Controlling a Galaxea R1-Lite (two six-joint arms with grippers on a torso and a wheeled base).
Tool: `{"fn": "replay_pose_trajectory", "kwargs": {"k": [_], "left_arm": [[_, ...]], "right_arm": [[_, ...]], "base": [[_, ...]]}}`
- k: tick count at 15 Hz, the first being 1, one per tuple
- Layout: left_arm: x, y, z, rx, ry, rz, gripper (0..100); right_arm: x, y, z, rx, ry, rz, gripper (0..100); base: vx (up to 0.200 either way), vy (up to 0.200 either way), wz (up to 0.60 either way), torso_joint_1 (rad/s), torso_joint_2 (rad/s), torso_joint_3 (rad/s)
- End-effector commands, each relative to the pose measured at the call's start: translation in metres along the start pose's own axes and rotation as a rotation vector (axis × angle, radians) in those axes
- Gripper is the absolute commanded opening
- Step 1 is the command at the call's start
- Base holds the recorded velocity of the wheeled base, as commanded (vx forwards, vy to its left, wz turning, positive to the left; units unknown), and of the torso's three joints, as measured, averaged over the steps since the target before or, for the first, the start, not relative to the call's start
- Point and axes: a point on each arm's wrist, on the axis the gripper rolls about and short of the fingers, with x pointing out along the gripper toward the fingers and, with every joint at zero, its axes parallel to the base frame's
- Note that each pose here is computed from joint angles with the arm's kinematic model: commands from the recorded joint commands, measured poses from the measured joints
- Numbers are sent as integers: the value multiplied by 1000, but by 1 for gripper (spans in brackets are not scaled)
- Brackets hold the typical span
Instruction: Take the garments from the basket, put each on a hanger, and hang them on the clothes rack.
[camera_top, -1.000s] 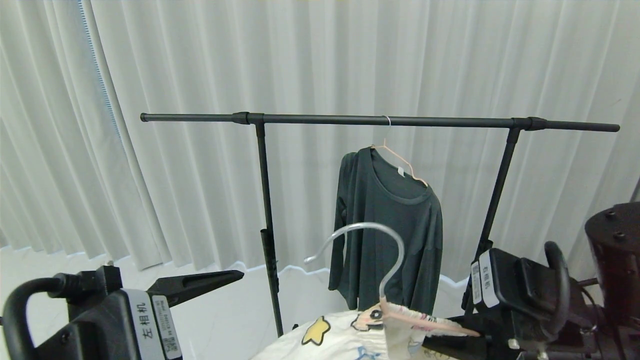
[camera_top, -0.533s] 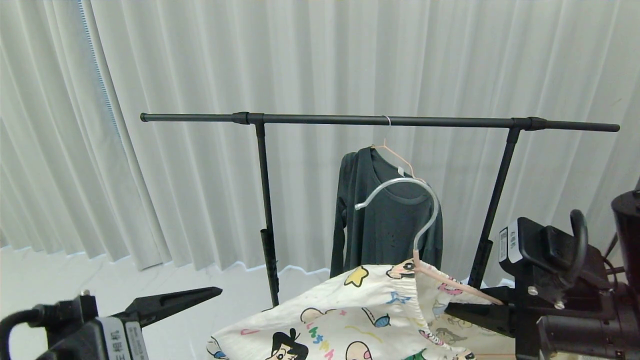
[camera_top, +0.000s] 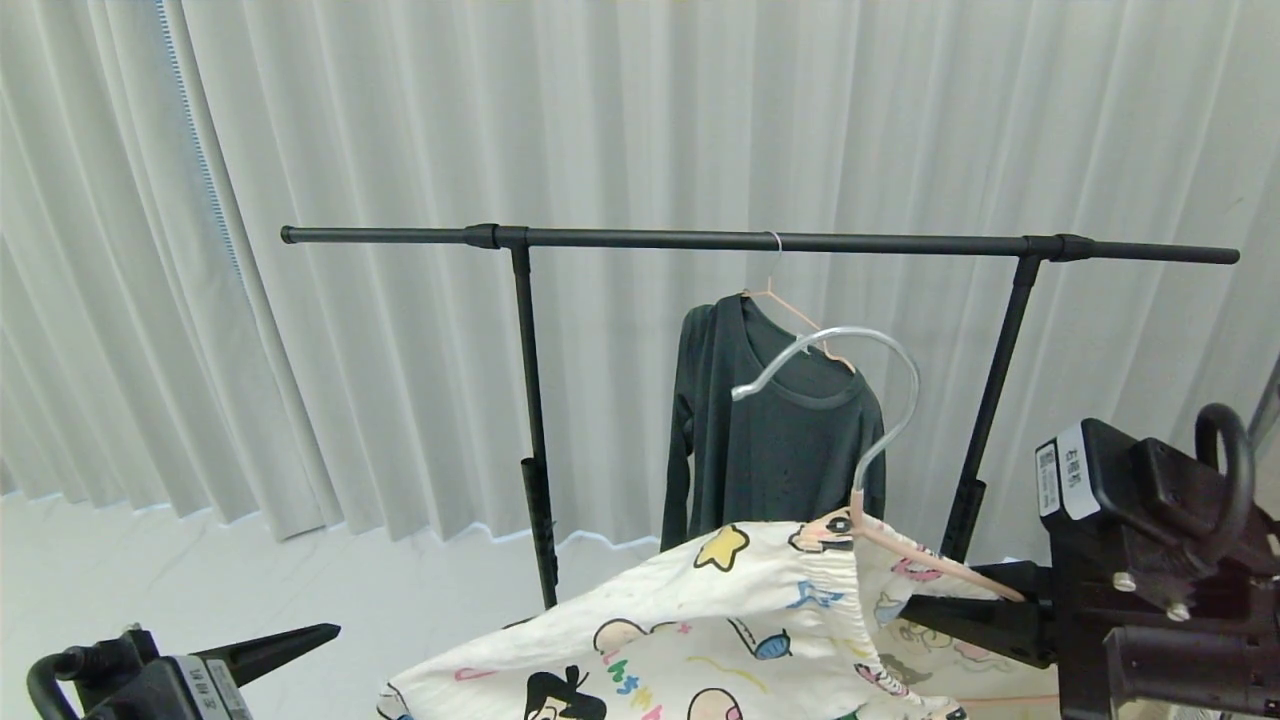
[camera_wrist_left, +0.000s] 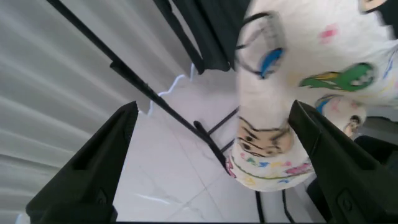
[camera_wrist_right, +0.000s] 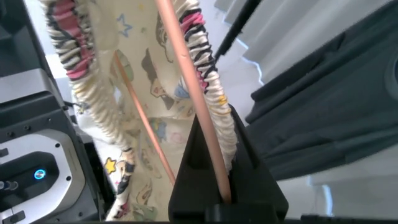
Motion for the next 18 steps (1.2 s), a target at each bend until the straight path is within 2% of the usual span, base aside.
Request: {"fn": "replay_pose_trajectory", "kwargs": {"k": [1, 4, 5, 10, 13, 15, 18], "left_arm": [[-1, -1, -5, -2, 3, -5, 100], [-3, -3, -9, -2, -6, -44, 100], [-3, -3, -9, 0, -6, -44, 0], [-2, 0, -8, -19, 2, -21, 0], [-1, 11, -15, -82, 62, 101, 0], [-1, 14, -17, -99, 80, 136, 0], [-1, 14, -16, -93, 75, 131, 0]], "right_arm": [[0, 0, 1, -16, -5, 7, 0], [0, 1, 1, -31, -7, 12, 0], [-2, 1, 1, -31, -13, 9, 0], [-7, 1, 1, -29, -24, 0, 0], [-14, -5, -6, -3, -13, -46, 0], [-16, -7, -5, 3, -16, -61, 0], [-16, -8, -6, 5, -14, -64, 0]], "base": [[0, 0, 0, 0, 0, 0], [0, 0, 0, 0, 0, 0], [0, 0, 0, 0, 0, 0], [0, 0, 0, 0, 0, 0], [0, 0, 0, 0, 0, 0], [0, 0, 0, 0, 0, 0], [0, 0, 0, 0, 0, 0]]}}
